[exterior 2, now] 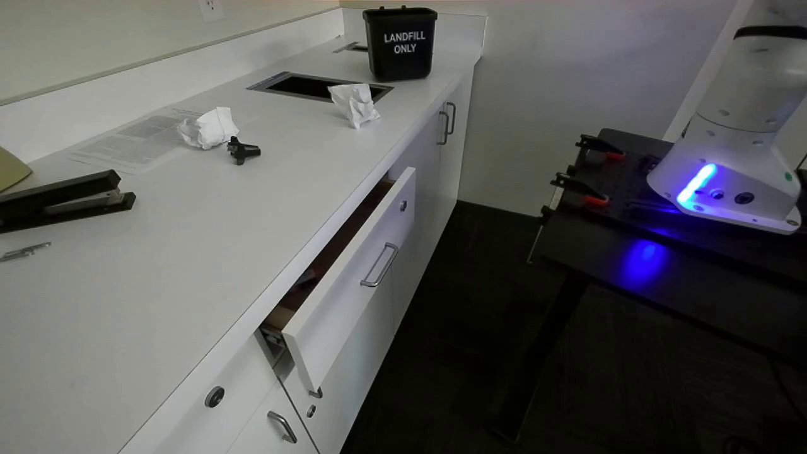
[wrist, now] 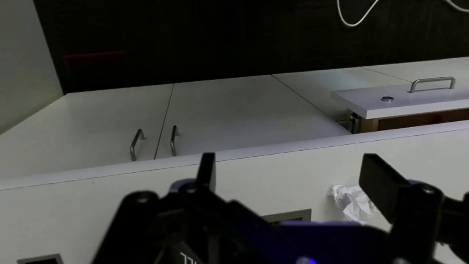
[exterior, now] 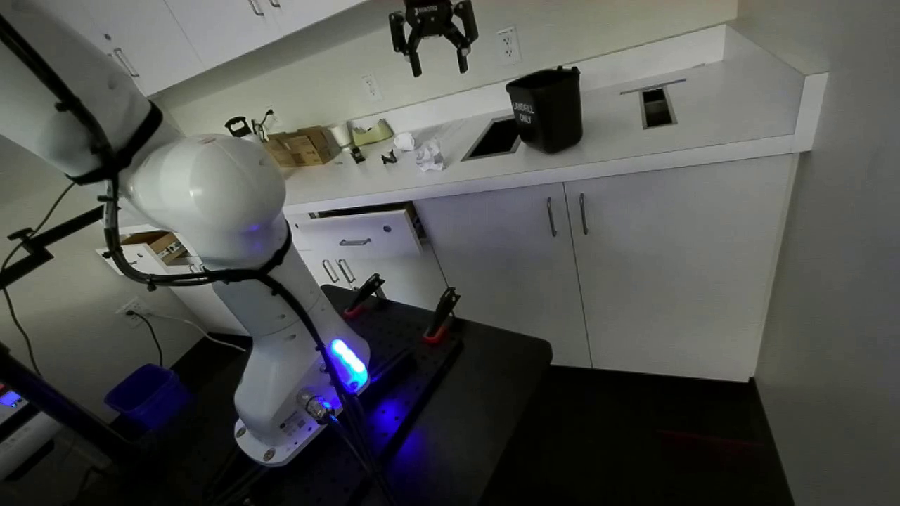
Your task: Open the bottom right cabinet door
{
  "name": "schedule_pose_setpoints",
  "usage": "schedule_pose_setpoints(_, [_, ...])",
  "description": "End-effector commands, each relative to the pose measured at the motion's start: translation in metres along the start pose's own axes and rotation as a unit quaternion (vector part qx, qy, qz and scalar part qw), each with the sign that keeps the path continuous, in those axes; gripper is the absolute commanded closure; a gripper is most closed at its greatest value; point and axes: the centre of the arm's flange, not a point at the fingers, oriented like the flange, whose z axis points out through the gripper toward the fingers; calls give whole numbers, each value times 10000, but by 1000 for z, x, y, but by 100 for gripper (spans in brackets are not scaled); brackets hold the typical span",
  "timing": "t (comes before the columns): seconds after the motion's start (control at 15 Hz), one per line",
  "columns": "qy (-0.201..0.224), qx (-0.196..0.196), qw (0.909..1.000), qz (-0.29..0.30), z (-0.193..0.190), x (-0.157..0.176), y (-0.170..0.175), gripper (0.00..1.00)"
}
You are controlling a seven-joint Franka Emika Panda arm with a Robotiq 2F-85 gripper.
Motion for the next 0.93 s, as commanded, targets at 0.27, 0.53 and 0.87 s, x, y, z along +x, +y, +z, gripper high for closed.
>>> schedule_pose_setpoints(0.27, [540,-222,9794,1934,31,-14,126,0])
schedule_pose_setpoints(0.53, [677,37,9515,3000,84,-36,196,0])
schedule_pose_setpoints(0.87, [767,799,8919,4384,169,-37,231,0])
